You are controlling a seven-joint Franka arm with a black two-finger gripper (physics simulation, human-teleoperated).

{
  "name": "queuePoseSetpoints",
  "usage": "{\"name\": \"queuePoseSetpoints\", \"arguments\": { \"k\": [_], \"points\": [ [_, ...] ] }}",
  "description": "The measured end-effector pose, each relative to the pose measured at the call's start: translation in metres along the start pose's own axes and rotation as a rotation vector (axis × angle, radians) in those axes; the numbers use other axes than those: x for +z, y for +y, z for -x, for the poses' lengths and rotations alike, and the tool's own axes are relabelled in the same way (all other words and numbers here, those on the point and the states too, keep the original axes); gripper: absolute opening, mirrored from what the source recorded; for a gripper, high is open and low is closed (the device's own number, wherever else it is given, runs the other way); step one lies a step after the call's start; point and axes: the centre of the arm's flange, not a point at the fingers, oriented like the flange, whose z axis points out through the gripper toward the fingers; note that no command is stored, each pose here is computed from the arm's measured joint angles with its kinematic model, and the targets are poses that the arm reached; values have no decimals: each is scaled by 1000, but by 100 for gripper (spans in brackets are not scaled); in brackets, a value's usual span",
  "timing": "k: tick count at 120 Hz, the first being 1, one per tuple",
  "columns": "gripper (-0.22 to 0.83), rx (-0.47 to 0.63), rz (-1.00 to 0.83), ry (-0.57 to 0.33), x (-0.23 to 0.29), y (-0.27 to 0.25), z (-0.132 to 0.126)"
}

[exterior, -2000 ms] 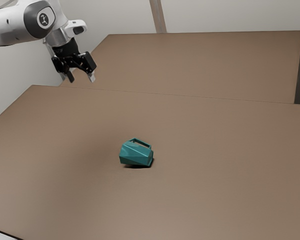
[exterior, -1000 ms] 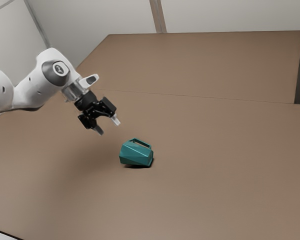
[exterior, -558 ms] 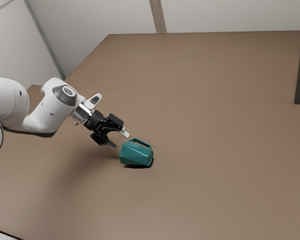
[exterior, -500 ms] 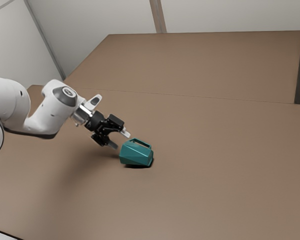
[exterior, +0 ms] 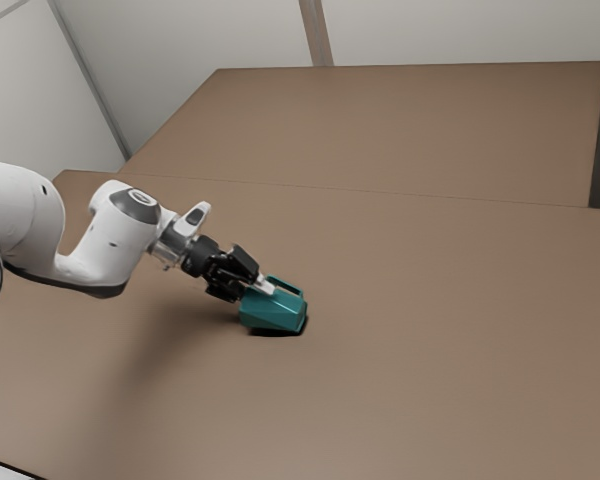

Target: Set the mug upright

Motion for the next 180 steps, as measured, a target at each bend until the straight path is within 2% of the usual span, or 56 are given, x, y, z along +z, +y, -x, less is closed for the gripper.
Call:
{"name": "queuePoseSetpoints", "arguments": {
  "k": [12, 26, 49, 64, 83, 95, 112, 132, 149, 180],
  "points": [
    [-1, 22, 8, 2, 1, 4, 0],
    [-8, 49, 13, 2, 2, 10, -1],
    [-13, 111, 19, 23, -11, 32, 0],
    [-15, 188, 10, 45, -37, 72, 3],
    [-15, 346, -235, -27, -84, 122, -12],
    [-16, 394, -441, -88, -103, 131, -18],
    [-16, 406, -680, -123, -115, 126, -23],
    [-16, 406, -840, -133, -103, 111, -33],
    [-16, 410, -892, -141, -74, 103, -37],
    [-16, 321, -901, -181, -41, 63, -36]
  ]
}}
